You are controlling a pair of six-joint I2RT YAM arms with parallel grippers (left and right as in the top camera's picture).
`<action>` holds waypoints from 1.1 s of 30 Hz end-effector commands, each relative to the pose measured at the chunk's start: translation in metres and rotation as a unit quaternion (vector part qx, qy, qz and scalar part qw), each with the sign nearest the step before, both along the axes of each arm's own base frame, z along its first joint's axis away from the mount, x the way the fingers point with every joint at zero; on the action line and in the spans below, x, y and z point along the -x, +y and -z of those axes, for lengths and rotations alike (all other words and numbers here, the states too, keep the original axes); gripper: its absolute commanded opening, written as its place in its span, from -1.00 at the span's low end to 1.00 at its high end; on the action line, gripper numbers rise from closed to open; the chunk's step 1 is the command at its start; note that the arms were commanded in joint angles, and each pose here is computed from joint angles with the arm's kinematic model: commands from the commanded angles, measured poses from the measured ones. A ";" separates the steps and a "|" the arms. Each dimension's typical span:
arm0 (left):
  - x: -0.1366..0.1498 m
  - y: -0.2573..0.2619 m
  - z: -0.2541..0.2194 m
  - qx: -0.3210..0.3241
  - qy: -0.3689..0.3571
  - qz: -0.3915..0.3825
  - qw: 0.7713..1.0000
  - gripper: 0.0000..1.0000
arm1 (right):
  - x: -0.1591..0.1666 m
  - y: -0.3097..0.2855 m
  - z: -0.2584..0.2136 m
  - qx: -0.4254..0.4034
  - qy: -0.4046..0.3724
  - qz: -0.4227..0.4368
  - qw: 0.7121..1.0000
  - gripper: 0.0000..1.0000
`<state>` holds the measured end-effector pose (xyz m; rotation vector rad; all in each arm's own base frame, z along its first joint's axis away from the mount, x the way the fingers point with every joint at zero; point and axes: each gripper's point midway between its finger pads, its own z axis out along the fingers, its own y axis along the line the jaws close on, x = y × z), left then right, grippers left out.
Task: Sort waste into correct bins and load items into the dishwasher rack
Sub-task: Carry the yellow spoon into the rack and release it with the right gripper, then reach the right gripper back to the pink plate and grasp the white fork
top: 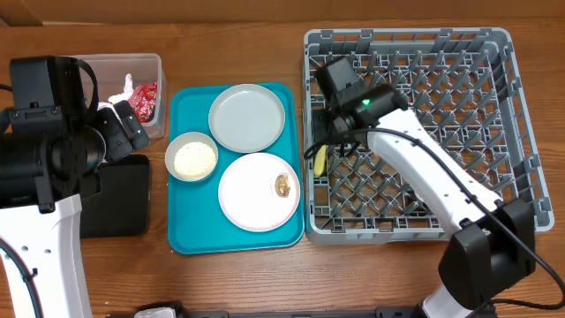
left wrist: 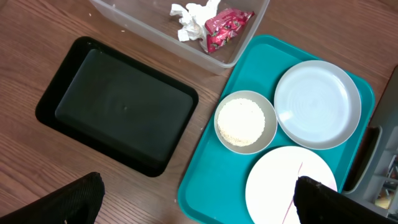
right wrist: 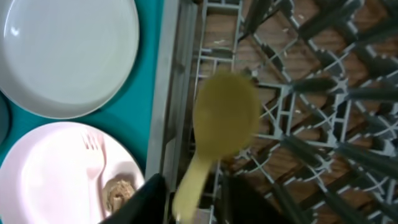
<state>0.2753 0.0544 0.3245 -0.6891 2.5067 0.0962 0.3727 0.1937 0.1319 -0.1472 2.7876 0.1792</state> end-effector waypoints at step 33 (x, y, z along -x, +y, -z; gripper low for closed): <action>-0.002 0.002 -0.003 0.000 -0.005 -0.009 1.000 1.00 | 0.081 0.133 0.114 0.014 0.116 -0.046 0.992 0.18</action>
